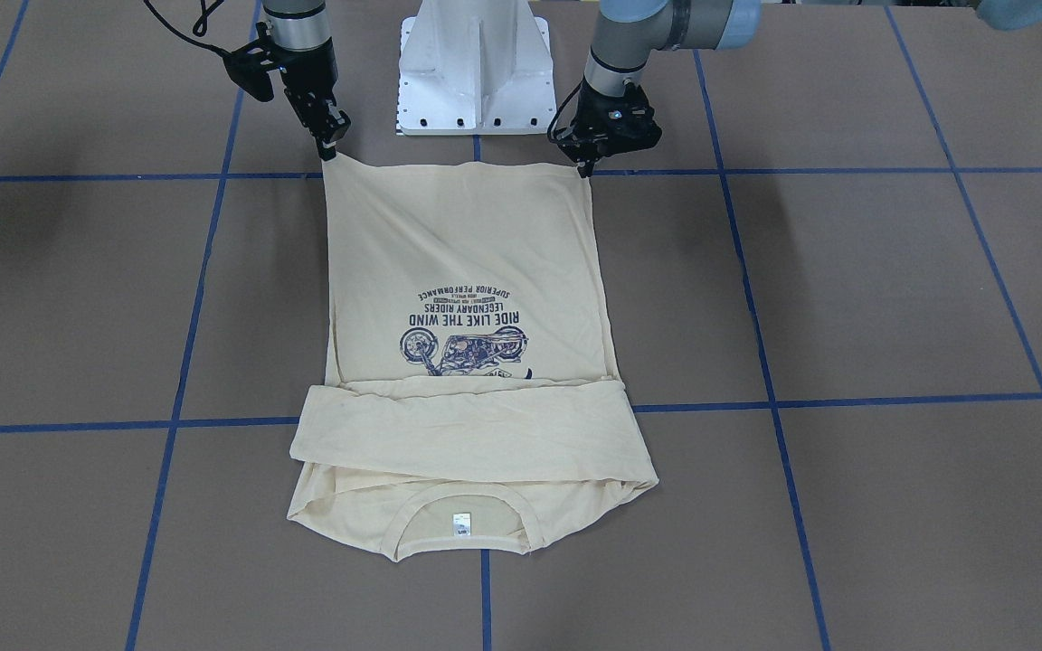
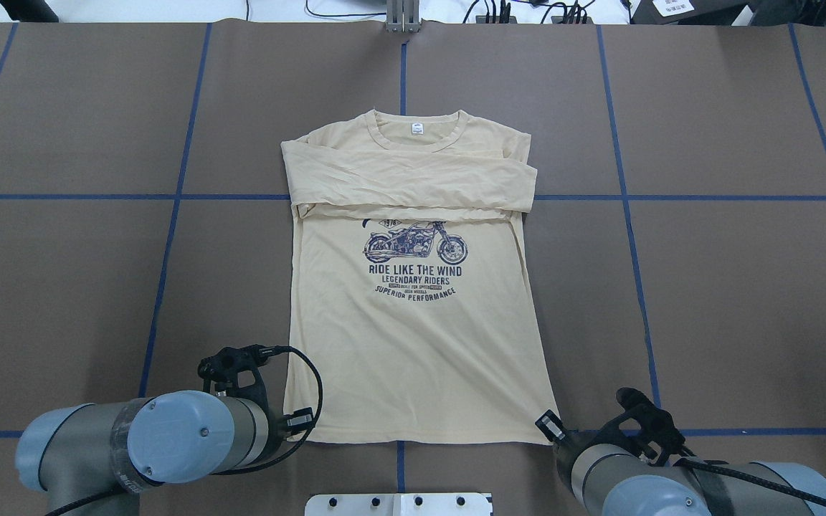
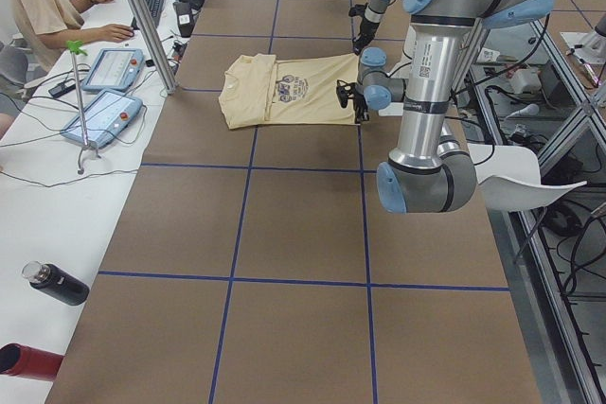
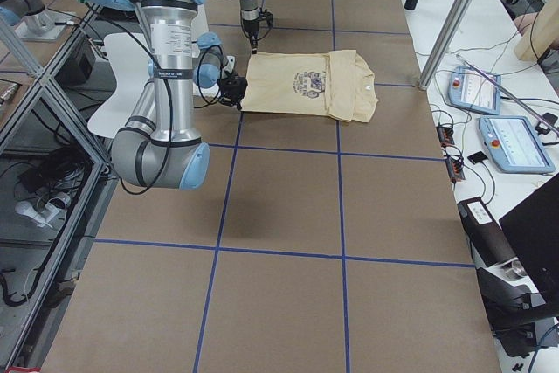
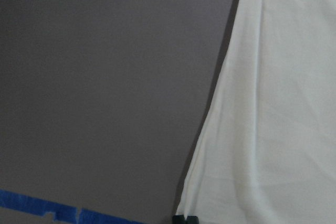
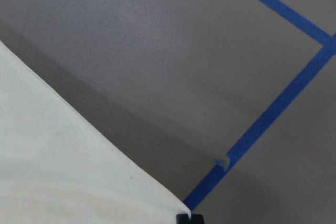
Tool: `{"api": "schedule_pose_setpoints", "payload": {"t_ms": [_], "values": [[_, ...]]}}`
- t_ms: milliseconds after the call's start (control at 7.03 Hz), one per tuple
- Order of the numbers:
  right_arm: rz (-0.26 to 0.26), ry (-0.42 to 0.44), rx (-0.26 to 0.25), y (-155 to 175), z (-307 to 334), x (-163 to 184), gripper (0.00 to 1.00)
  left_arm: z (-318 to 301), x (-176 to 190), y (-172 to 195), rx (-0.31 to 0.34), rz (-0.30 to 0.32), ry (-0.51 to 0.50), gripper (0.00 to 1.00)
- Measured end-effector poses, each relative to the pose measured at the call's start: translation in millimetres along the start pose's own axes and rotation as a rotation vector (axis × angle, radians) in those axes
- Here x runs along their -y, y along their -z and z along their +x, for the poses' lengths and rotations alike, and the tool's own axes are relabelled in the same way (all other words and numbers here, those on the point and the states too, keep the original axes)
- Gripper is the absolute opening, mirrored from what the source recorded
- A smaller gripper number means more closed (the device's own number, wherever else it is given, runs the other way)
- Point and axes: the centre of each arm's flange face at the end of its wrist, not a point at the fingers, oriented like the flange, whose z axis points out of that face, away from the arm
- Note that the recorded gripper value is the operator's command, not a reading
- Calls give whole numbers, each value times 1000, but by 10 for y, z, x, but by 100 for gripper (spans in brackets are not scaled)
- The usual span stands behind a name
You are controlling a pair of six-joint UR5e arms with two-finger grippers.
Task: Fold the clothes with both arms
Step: 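Move the left gripper to the other hem corner and grasp it, then lift both hem corners and fold them toward the collar with both grippers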
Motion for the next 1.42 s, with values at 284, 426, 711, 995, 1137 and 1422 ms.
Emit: {"api": "schedule_pose_setpoints", "payload": {"t_ms": [284, 426, 711, 995, 1137, 1422], "values": [[-19, -5, 6, 88, -24, -6, 0, 13, -34, 222, -9, -48, 6, 0], [-38, -7, 10, 175, -38, -17, 0, 9, -60, 356, -16, -62, 16, 0], [-74, -2, 18, 348, -25, -72, 0, -126, -101, 654, -35, -78, 57, 0], [-99, 15, 8, 578, 20, -120, 0, -225, -170, 955, -59, -123, 131, 0], [-106, 21, -3, 669, 37, -125, 0, -291, -213, 1089, -62, -158, 170, 0], [-106, 21, -8, 728, 21, -95, 0, -215, -266, 1208, -85, -192, 188, 0]]}}
